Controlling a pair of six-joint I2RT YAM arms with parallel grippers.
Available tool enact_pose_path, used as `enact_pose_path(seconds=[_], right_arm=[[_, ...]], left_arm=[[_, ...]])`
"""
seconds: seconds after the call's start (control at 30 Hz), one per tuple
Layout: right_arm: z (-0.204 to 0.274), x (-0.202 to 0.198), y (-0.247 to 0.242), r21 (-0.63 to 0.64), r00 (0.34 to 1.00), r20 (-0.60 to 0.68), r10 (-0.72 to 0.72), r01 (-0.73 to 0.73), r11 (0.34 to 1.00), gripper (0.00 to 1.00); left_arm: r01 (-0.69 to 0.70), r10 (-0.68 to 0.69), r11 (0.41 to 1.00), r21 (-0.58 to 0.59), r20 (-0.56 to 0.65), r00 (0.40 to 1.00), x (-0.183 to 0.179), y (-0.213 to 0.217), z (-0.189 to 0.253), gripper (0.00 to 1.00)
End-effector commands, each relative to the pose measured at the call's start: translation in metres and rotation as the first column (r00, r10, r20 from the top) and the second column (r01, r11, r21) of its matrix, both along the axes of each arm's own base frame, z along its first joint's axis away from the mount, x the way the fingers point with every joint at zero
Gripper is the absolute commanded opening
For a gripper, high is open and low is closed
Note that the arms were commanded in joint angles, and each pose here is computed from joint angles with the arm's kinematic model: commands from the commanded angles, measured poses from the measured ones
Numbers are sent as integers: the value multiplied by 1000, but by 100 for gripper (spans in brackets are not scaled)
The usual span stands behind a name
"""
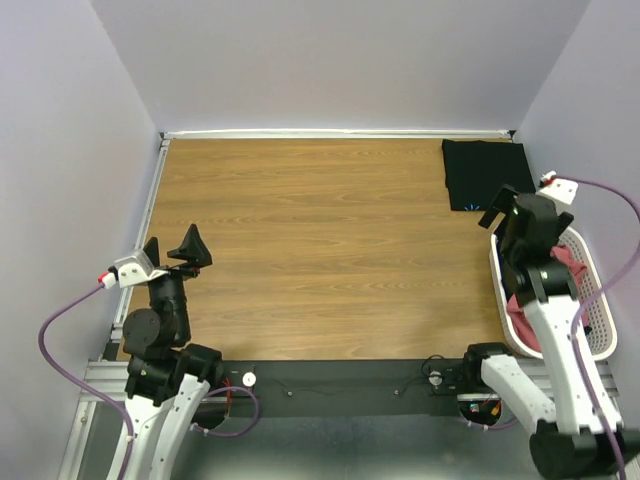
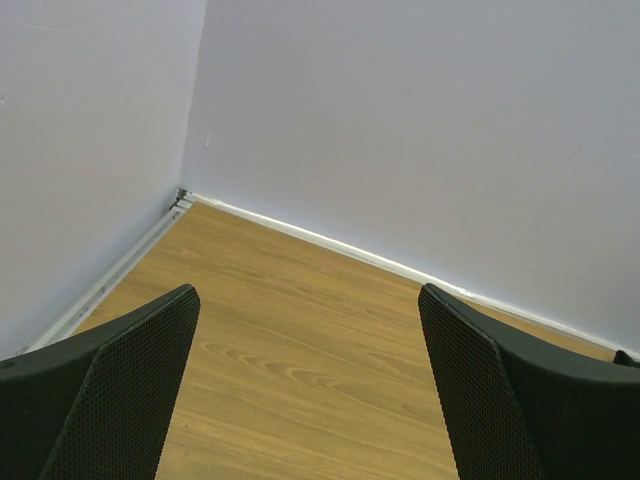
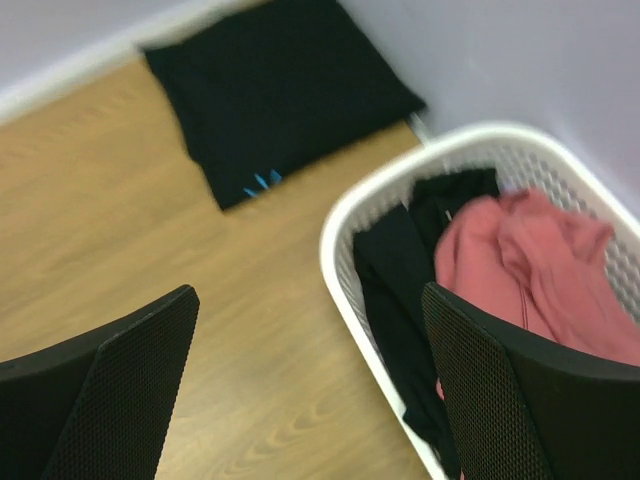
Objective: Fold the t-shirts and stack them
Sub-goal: Grab the tshirt from the pile
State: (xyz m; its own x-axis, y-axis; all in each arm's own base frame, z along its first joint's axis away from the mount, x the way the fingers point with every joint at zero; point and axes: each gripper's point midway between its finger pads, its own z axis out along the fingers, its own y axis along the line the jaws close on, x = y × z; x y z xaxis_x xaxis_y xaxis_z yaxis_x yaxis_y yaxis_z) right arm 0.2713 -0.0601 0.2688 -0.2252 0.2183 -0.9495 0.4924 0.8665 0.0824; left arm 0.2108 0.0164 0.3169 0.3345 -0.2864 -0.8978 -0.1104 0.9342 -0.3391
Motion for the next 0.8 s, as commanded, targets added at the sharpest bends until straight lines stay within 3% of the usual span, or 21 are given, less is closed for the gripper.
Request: enact_pose_path(seconds=[0.0,0.13,0.3,0.77], right_arm=[[-55,-16,-29,-46,934,-242,-261,258,965,100],[-72,-12,-47,-50,885,-298,-357,359,932,100],[-104,-16,-94,-13,775,-400,-489,529,849,100],[-156,-22,-140,132,665,-433,-608,714,687,95]], left_arm=[[26,-25,1000,-11,57,998,-9,-2,13,99],[34,-33,999,-8,76,997,-13,-3,16,98],[44,-42,999,-10,94,995,-17,-3,18,99],[46,-47,999,12,76,996,-14,-5,15,99]])
